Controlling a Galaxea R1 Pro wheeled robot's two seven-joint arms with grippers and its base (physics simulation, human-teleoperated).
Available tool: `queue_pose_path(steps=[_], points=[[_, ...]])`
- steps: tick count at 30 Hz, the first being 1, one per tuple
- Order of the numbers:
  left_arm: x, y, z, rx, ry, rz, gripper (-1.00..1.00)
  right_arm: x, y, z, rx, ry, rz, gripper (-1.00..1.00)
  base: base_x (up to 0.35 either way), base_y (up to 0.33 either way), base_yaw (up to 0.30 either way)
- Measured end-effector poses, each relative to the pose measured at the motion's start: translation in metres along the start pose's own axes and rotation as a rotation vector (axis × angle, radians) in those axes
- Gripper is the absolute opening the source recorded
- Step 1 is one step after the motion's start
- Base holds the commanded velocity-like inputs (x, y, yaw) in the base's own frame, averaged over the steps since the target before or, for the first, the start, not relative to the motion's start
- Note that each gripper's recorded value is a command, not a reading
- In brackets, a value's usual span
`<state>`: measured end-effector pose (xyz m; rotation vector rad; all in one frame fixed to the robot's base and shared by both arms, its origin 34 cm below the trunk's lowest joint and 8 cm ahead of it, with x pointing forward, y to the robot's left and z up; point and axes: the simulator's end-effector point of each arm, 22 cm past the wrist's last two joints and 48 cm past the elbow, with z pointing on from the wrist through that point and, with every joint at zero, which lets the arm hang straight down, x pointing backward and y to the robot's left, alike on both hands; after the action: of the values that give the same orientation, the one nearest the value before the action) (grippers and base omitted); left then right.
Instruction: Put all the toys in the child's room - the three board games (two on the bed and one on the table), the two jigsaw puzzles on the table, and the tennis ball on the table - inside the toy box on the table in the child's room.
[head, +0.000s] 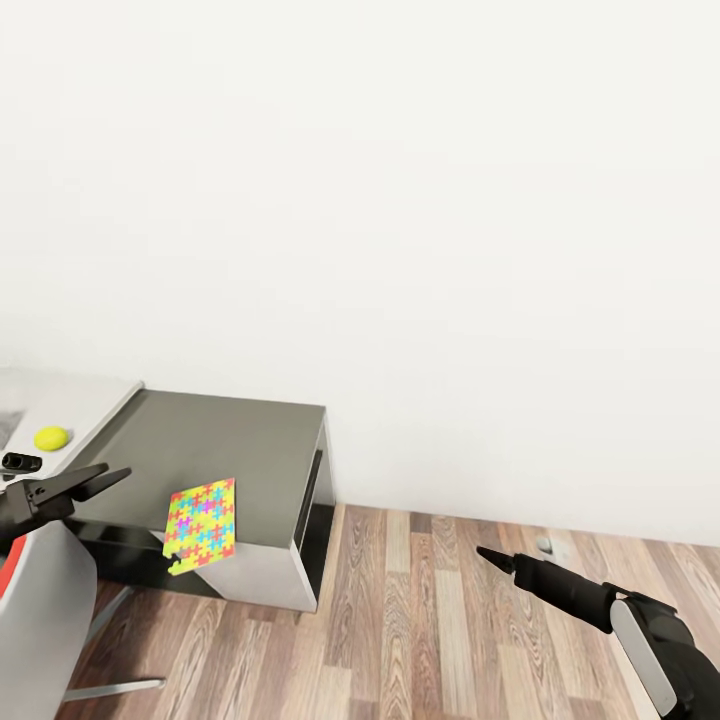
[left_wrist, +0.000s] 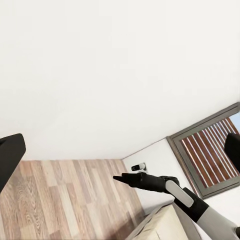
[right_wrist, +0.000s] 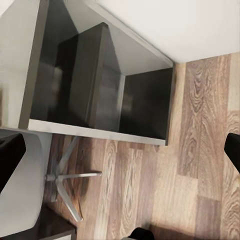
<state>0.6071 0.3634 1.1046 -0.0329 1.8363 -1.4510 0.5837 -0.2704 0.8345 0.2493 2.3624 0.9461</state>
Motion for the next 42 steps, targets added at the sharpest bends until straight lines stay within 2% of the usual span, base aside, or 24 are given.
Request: queue_pose_path(steps=[21,25,29,32,34,39,42], points=[[-0.007,-0.016,-0.003,0.017,-0.012,0.035,1.0,-0.011,0.013,-0.005,-0.015,-0.025,-0.019,1.0,0.0,0.0,0.0],[0.0,-0.019,0.004,0.027,0.017,0.049,1.0,-0.013,0.015,-0.006,-0.018,-0.03,-0.023,1.0,0.0,0.0,0.0],[0.013,-0.024,0.018,0.047,0.072,0.051,1.0,-0.015,0.016,-0.007,-0.019,-0.035,-0.026,1.0,0.0,0.0,0.0],[0.031,-0.033,0.039,0.084,0.124,0.049,1.0,-0.017,0.018,-0.008,-0.021,-0.038,-0.029,1.0,0.0,0.0,0.0],[0.039,-0.035,0.049,0.092,0.136,0.045,1.0,-0.018,0.019,-0.009,-0.022,-0.041,-0.031,1.0,0.0,0.0,0.0],[0.049,-0.023,0.08,0.031,0.122,0.034,1.0,-0.021,0.022,-0.011,-0.026,-0.047,-0.036,1.0,0.0,0.0,0.0],[0.055,-0.02,0.096,0.018,0.108,0.017,1.0,-0.022,0.024,-0.012,-0.029,-0.051,-0.039,1.0,0.0,0.0,0.0]])
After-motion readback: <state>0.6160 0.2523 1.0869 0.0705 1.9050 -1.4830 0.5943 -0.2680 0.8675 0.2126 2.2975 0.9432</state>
